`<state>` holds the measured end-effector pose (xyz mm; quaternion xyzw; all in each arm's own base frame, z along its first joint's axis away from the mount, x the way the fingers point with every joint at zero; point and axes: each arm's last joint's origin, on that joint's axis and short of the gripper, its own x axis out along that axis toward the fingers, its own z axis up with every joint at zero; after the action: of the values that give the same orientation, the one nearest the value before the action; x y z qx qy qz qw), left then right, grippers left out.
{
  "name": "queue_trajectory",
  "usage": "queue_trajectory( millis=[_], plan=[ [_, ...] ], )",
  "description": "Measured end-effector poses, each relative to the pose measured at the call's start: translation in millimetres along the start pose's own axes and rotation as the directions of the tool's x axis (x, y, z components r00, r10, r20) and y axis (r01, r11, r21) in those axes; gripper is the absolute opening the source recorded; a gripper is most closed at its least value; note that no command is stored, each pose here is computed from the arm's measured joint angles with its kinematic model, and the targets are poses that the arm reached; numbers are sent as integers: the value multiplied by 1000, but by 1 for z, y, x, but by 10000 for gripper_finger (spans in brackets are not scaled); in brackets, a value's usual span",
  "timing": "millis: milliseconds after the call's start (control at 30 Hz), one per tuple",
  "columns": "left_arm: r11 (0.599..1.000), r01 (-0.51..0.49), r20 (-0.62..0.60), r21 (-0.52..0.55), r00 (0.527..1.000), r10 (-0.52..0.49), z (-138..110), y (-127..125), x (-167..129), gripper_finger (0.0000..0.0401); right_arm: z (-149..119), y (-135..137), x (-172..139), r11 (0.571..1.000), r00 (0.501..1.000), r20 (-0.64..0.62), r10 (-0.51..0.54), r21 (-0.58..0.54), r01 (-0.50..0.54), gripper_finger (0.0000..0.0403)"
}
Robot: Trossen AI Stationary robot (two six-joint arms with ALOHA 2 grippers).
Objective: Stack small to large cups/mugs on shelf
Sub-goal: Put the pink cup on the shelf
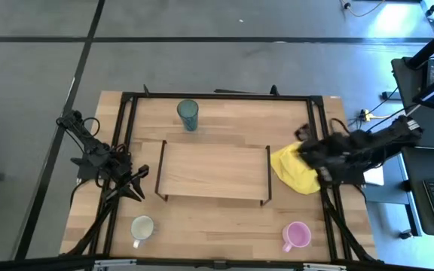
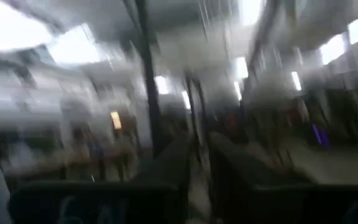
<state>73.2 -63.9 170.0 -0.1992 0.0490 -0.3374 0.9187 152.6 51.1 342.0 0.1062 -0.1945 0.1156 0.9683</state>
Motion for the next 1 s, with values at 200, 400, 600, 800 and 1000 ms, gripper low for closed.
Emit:
queue_trajectory(
  millis=[200,400,600,800,1000],
  plan=[
    [1000,0,0,0,1000,0,0,0,0,53,44,-38,63,940,846,-430,-316,-18,342,62],
    [1000,0,0,0,1000,0,0,0,0,53,58,-119,85,800,630,-704,-328,148,582,62],
    [1000,0,0,0,1000,0,0,0,0,53,52,-172,135,883,740,-672,-38,324,339,62],
    [1000,0,0,0,1000,0,0,0,0,53,50,-200,180,913,809,-588,19,339,225,62],
    [1000,0,-1,0,1000,0,0,0,0,53,60,-218,208,954,851,-526,12,261,148,62]
  ],
)
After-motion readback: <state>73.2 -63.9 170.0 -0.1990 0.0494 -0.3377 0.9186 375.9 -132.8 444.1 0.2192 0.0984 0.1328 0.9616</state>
